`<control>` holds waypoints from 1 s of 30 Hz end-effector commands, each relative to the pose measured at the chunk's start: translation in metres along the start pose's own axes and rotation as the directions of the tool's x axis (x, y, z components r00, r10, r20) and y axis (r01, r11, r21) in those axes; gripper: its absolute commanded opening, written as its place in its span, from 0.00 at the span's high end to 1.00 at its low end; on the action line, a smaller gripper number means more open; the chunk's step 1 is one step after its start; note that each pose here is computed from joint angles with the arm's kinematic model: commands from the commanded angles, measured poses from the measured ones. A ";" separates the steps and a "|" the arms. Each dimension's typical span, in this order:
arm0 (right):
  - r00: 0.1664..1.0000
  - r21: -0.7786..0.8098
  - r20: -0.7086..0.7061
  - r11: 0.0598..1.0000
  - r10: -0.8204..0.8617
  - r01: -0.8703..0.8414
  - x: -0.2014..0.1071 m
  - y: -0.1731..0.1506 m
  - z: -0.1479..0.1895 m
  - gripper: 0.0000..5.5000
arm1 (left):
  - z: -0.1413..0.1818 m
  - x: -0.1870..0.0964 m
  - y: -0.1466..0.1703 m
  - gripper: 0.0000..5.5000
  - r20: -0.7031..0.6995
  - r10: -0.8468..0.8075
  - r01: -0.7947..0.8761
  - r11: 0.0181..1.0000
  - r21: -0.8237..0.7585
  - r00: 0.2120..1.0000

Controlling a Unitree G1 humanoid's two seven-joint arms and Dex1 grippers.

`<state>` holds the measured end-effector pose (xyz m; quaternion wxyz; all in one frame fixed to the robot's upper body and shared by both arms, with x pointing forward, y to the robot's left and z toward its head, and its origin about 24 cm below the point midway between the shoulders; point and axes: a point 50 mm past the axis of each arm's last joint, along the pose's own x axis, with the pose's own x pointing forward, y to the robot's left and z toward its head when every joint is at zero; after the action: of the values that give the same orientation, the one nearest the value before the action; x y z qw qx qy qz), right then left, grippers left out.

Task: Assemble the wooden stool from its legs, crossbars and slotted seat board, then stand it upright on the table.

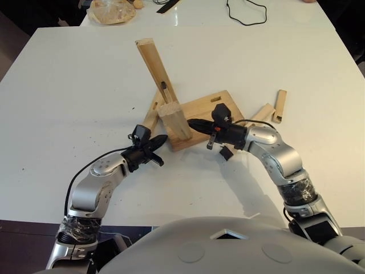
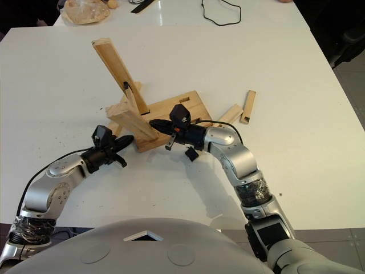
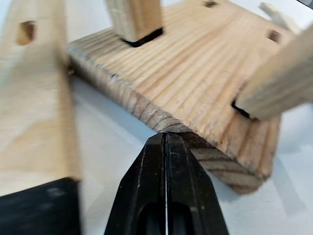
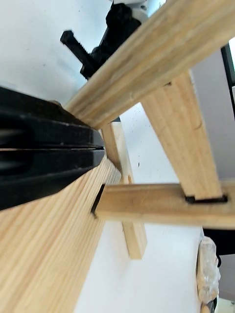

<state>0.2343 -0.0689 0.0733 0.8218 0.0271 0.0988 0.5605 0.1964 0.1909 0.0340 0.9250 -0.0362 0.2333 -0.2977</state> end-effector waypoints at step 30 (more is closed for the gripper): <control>0.777 -0.416 -0.565 0.909 -0.277 0.021 -0.014 -0.150 -0.002 1.00 | -0.028 0.034 -0.036 1.00 -0.120 -0.198 0.184 0.976 -0.116 0.973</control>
<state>0.3713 -0.1249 0.0560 0.8016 -0.3121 0.2203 0.4599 0.1874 0.1342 0.0183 0.8589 -0.1030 0.2641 -0.4265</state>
